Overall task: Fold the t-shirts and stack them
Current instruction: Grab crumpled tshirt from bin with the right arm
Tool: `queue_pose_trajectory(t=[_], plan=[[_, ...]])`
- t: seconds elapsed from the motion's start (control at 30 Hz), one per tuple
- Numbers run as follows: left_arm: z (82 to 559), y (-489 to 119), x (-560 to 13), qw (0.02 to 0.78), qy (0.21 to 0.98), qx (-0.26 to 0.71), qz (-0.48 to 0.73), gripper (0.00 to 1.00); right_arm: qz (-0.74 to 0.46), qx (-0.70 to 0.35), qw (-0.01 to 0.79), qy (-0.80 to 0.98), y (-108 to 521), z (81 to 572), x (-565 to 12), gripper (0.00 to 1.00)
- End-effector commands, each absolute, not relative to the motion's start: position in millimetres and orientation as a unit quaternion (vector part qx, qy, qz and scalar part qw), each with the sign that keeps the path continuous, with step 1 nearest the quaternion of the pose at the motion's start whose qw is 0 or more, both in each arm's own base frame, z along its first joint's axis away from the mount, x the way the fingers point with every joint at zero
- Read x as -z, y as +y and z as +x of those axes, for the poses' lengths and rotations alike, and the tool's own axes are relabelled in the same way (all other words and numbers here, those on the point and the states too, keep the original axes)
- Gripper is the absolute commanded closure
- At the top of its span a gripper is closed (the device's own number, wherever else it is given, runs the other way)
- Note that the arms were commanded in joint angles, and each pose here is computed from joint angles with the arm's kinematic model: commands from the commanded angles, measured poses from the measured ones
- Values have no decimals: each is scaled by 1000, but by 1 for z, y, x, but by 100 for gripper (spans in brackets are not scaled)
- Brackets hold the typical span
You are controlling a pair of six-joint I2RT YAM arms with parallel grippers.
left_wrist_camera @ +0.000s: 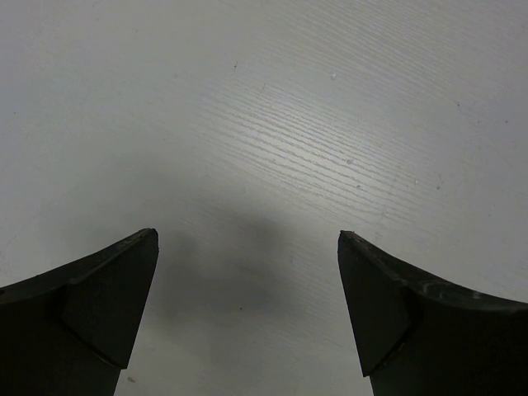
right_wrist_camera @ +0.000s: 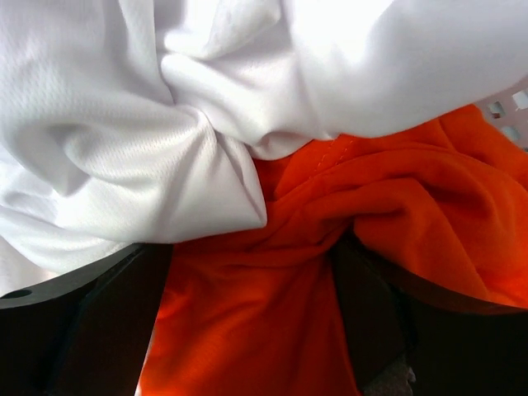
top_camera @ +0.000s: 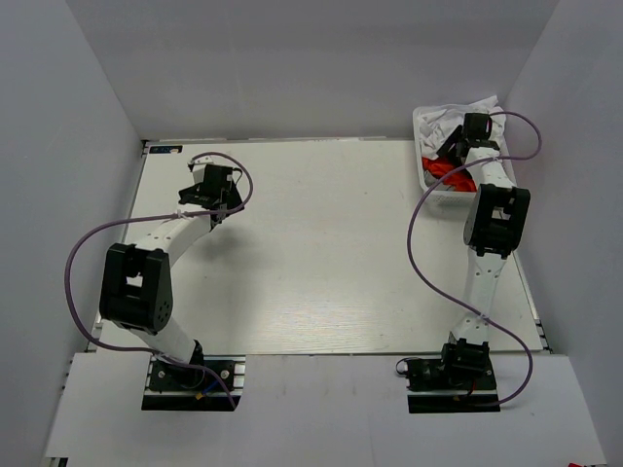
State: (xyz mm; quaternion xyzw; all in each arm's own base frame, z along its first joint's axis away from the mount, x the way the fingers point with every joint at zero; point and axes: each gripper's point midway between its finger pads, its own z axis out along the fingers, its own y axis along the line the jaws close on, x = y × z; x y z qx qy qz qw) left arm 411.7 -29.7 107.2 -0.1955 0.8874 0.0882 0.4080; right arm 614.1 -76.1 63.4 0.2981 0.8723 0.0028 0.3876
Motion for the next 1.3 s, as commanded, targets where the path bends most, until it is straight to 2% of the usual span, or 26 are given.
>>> queue_pose_trajectory(t=[0.0,0.1,0.13,0.47,0.73,0.77,0.8,1.13,1.17,1.2,1.27], plan=[[419,-26,-124,424,877,-88,-207,0,353,-75,434,826,-61,638,-95,17],[421,-30,-123,422,880,-80,-204,0,365,-102,429,820,-52,637,-94,17],[421,-30,-123,422,880,-80,-204,0,357,-120,443,814,-46,640,-110,17],[433,-40,-120,423,883,-71,-189,0,353,-122,429,823,-42,616,-135,16],[440,-43,-114,417,887,-69,-186,0,392,-78,392,828,-54,610,-115,14],[440,-43,-114,417,887,-69,-186,0,392,-86,403,823,-53,619,-127,14],[440,-43,-110,414,888,-71,-186,0,397,-84,380,832,-51,618,-103,14],[449,-42,-97,400,894,-75,-186,0,425,-109,397,806,-49,658,-71,18],[451,-42,-101,401,894,-74,-187,0,425,-107,396,807,-49,658,-68,20],[448,-39,-94,391,897,-85,-186,0,425,-109,396,806,-49,658,-67,29],[451,-40,-94,392,897,-84,-186,0,422,-108,397,808,-48,657,-65,52]])
